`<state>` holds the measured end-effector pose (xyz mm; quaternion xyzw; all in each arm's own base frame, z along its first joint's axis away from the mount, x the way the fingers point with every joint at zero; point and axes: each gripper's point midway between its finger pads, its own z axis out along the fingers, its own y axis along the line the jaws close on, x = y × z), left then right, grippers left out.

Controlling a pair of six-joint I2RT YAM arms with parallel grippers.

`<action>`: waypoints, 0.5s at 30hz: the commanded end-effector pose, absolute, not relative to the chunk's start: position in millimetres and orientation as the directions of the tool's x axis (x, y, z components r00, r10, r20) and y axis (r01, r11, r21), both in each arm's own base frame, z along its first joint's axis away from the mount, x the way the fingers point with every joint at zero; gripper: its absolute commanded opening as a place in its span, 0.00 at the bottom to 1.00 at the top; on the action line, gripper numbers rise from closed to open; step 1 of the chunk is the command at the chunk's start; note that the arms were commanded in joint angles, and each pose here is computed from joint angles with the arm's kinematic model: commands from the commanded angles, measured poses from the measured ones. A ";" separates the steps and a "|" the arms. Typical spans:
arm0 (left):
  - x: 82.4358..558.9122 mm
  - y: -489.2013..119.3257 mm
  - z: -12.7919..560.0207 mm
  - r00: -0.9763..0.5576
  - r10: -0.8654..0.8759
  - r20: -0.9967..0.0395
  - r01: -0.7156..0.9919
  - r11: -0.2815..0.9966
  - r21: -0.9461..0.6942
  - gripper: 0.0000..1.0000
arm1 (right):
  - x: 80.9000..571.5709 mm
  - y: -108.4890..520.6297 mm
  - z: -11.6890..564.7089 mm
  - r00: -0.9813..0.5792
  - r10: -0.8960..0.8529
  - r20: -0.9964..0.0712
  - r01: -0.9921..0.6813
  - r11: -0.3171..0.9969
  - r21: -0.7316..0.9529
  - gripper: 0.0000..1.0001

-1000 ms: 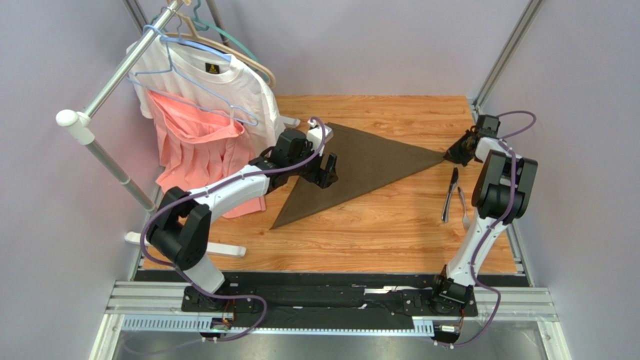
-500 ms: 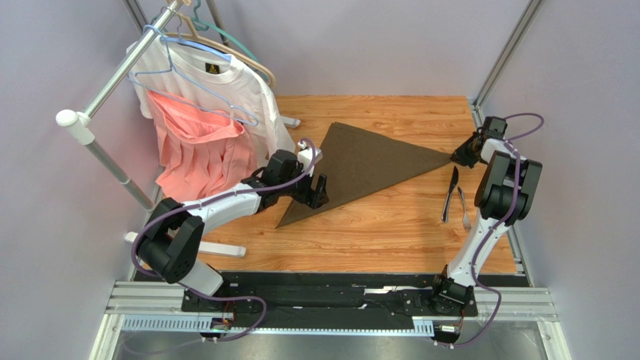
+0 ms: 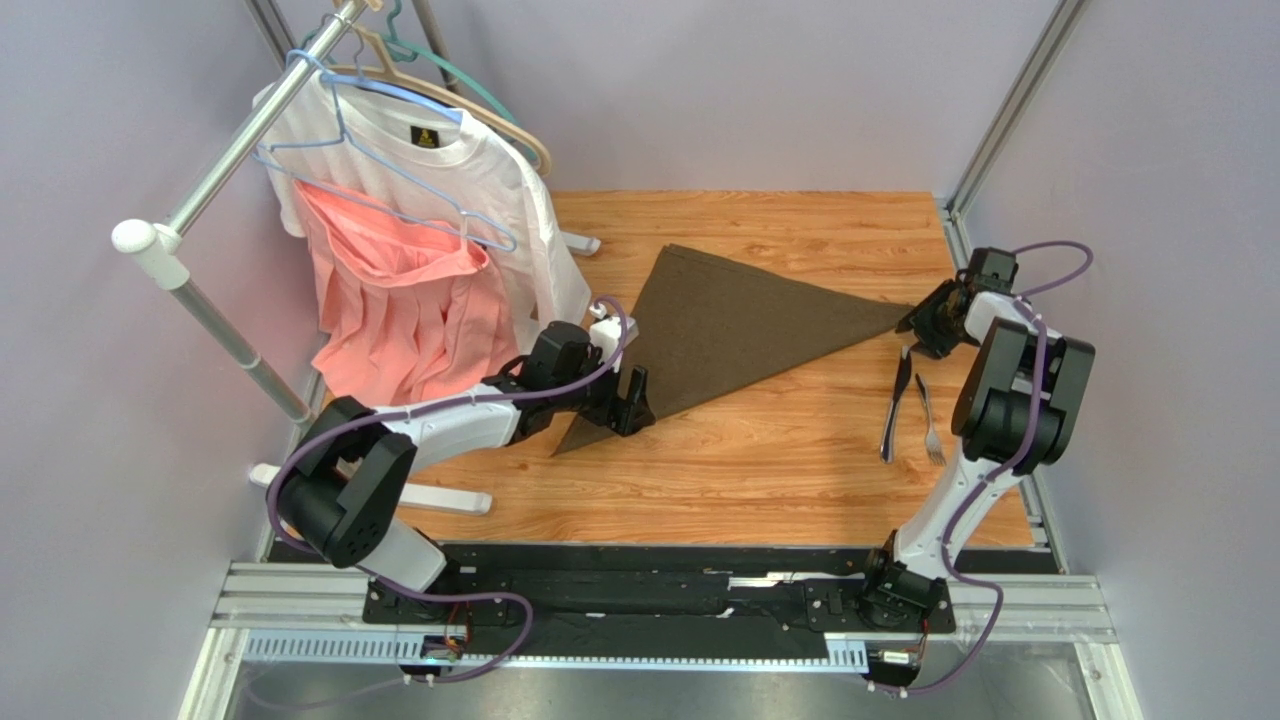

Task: Fold the napkin, place the utensils inside, and roll it up
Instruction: Fold the napkin

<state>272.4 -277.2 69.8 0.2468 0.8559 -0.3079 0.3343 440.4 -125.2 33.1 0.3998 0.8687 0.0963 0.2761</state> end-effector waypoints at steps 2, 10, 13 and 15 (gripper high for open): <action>265.3 -280.9 69.4 -0.645 0.199 -0.737 0.641 0.667 -0.381 0.88 | 425.7 -117.0 61.5 -0.518 0.735 -0.437 0.607 0.676 0.417 0.45; 254.1 -274.9 53.6 -0.640 0.227 -0.734 0.642 0.684 -0.348 0.87 | 407.2 -97.4 73.3 -0.529 0.728 -0.436 0.576 0.685 0.446 0.45; 253.3 -272.9 51.9 -0.633 0.232 -0.738 0.642 0.690 -0.334 0.87 | 404.7 -93.0 76.6 -0.535 0.724 -0.436 0.563 0.690 0.454 0.45; 252.8 -272.5 48.8 -0.640 0.240 -0.729 0.639 0.694 -0.332 0.85 | 403.7 -92.6 79.7 -0.533 0.721 -0.443 0.559 0.693 0.456 0.45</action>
